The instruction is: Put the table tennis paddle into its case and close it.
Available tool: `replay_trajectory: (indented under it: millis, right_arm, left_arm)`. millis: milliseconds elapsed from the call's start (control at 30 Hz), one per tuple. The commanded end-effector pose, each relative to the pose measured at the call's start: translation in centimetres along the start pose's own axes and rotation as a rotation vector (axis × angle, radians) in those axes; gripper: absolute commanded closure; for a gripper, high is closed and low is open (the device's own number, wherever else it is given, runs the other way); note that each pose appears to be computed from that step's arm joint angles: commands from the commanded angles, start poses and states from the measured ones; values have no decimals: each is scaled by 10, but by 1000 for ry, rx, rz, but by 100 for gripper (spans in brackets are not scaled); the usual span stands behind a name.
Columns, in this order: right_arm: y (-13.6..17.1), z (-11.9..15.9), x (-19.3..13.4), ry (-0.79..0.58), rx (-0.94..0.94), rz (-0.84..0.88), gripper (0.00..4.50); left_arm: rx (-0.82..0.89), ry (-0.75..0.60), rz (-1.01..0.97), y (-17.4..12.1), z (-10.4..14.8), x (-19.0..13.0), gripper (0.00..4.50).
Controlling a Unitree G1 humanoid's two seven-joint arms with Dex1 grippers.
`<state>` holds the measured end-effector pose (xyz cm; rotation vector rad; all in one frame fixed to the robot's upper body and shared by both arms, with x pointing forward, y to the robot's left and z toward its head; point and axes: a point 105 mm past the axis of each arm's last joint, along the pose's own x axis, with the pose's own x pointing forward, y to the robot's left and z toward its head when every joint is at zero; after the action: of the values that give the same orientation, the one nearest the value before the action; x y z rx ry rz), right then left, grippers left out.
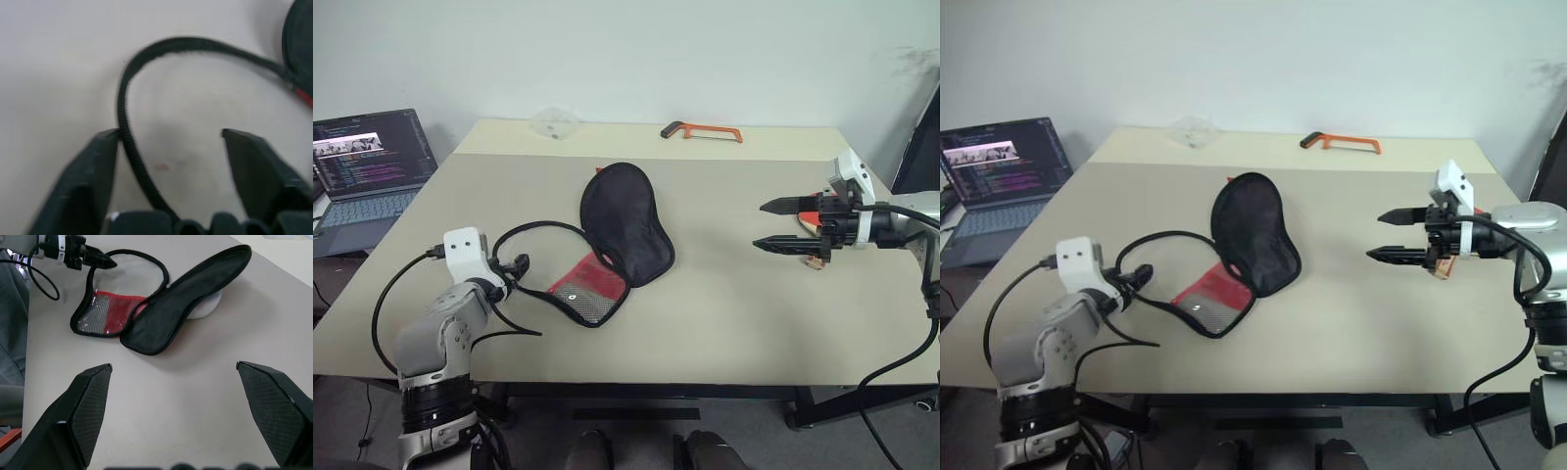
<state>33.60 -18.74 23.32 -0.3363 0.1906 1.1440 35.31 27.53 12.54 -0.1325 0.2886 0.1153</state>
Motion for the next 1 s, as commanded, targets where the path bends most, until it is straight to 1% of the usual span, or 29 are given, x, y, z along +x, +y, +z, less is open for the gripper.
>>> replay_trajectory:
  millis: [33, 167, 233, 433, 633, 767, 900, 1000]
  right_arm:
    - [0, 15, -8, -22, -58, -28, 0]
    - [0, 16, -8, -21, -60, -32, 0]
    - [0, 15, -9, -19, -61, -36, 0]
    - [1, 15, -11, -15, -63, -43, 0]
    - [2, 15, -14, -10, -66, -52, 0]
    - [2, 15, -16, -3, -65, -56, 0]
    - [3, 15, -17, 1, -62, -57, 0]
    - [3, 14, -18, 4, -60, -57, 0]
  left_arm:
    - [20, -78, -17, -9, 22, 1, 230]
    - [20, -102, -82, -27, 29, 7, 386]
    - [20, -112, -119, -39, 31, 10, 447]
    - [14, -128, -186, -57, 33, 15, 447]
    - [-43, -206, -304, -75, 48, 8, 447]
    - [-157, -315, -473, -91, 66, -8, 447]
    - [-197, -363, -554, -94, 73, -21, 447]
    - [-207, -370, -578, -93, 74, -26, 447]
